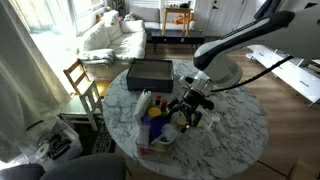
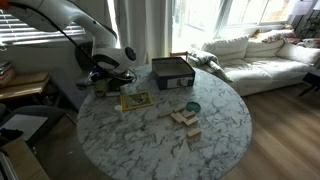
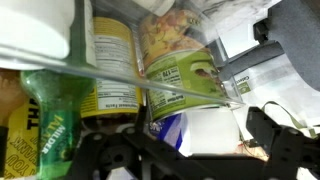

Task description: Put the scoop upside down on the blue lid then stack the cans in the clear box

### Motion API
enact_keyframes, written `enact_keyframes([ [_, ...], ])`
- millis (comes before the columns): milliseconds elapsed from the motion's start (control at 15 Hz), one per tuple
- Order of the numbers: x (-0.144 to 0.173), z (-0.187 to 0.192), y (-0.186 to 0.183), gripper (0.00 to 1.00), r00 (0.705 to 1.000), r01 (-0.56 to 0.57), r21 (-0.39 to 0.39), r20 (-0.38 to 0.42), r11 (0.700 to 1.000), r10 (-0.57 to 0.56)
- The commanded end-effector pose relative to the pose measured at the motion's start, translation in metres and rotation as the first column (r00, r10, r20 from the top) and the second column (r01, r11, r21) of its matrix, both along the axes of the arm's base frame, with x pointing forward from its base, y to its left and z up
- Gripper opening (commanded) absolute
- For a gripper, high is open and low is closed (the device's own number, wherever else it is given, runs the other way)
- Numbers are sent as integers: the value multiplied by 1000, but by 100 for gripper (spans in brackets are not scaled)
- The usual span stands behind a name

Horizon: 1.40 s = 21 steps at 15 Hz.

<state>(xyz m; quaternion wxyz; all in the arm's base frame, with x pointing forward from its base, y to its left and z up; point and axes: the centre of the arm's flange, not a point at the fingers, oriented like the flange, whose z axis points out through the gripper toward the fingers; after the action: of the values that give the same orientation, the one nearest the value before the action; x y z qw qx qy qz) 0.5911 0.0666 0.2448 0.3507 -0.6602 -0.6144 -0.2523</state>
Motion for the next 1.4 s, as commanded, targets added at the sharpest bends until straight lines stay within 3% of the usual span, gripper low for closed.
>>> enact_keyframes([
  [0,-18,19,-26,100,1000,-18,-32,-2,999,18],
  [200,-36,35,-50,100,1000,-23,-43,2,999,23],
  [400,-55,60,-68,100,993,104,-15,-53,994,-105],
  [667,-77,100,-95,100,942,310,-53,-118,949,-314],
  [1000,-101,148,-111,100,829,508,-132,-193,851,-525],
  [1333,-119,182,-108,100,661,685,-228,-205,692,-721],
])
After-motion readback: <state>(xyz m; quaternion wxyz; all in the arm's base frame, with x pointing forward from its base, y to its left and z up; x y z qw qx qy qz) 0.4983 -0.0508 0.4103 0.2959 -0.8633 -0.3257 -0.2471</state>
